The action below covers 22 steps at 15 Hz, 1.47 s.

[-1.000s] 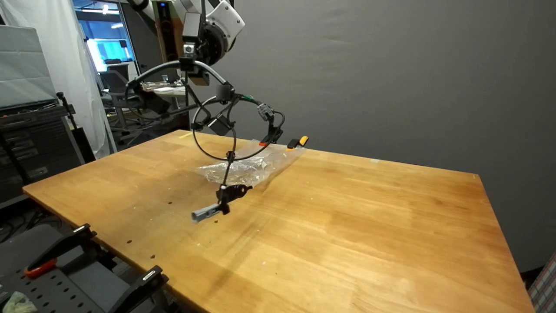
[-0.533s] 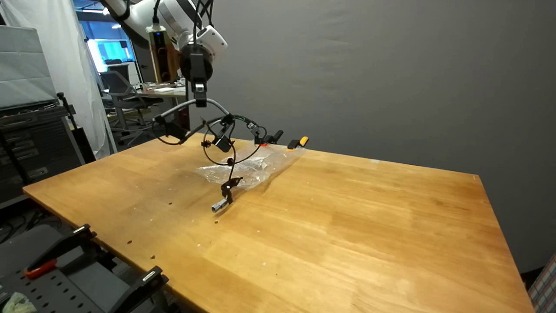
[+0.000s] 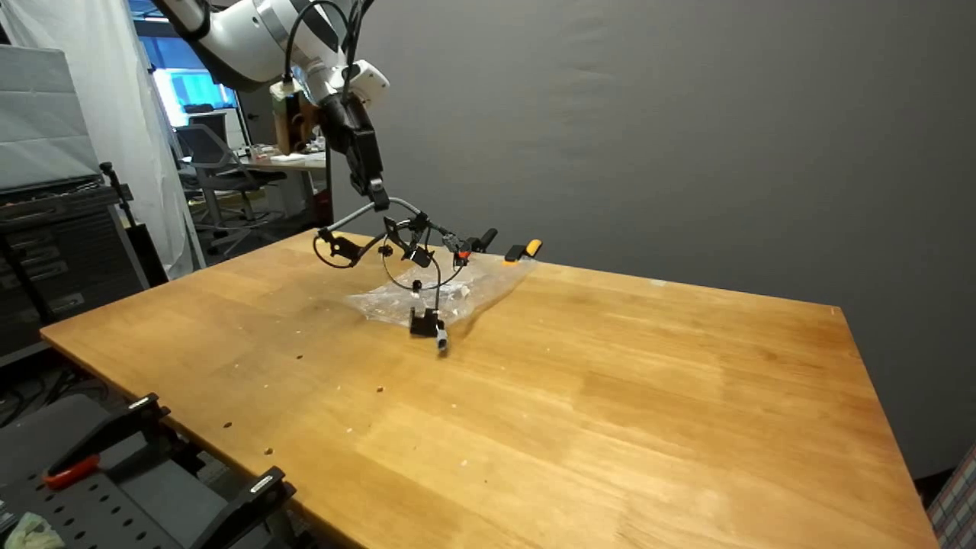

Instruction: Take the cable out of the plastic bag

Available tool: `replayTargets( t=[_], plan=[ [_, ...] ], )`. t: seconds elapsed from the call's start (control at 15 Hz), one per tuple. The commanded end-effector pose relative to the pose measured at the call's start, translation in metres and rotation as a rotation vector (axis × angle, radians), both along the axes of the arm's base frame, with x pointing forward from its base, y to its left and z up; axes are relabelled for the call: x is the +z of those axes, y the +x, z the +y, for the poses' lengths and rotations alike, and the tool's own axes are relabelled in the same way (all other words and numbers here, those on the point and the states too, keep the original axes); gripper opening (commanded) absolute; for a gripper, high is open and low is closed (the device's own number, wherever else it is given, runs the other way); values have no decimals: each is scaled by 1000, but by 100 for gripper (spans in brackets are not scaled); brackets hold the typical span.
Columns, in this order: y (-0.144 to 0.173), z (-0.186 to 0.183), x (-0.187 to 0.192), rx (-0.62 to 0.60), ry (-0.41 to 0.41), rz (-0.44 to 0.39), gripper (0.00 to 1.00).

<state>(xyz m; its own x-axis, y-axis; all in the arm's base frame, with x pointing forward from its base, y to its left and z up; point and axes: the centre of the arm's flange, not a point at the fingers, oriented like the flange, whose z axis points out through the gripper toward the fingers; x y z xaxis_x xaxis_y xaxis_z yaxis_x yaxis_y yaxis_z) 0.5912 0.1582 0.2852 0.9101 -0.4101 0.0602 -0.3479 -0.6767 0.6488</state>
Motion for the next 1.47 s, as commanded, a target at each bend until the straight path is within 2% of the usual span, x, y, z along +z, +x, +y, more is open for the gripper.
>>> replayTargets(
  t=[0.0, 0.4, 0.53, 0.6, 0.67, 0.73, 0.87, 0.93, 1.27, 1.4],
  plan=[
    [3, -16, 1, 46, 132, -147, 2],
    [18, -41, -29, 49, 390, -356, 3],
    [17, -44, -35, 49, 483, -417, 7],
    [17, -45, -38, 56, 528, -445, 35],
    [16, -45, -40, 67, 575, -469, 35],
    [15, -45, -42, 84, 620, -496, 40],
    [13, -45, -44, 125, 713, -524, 56],
    [-12, -44, -35, 117, 751, -534, 65],
    [-28, -58, -11, 143, 830, -482, 99],
    [-31, -63, 4, 138, 815, -444, 100]
  ],
)
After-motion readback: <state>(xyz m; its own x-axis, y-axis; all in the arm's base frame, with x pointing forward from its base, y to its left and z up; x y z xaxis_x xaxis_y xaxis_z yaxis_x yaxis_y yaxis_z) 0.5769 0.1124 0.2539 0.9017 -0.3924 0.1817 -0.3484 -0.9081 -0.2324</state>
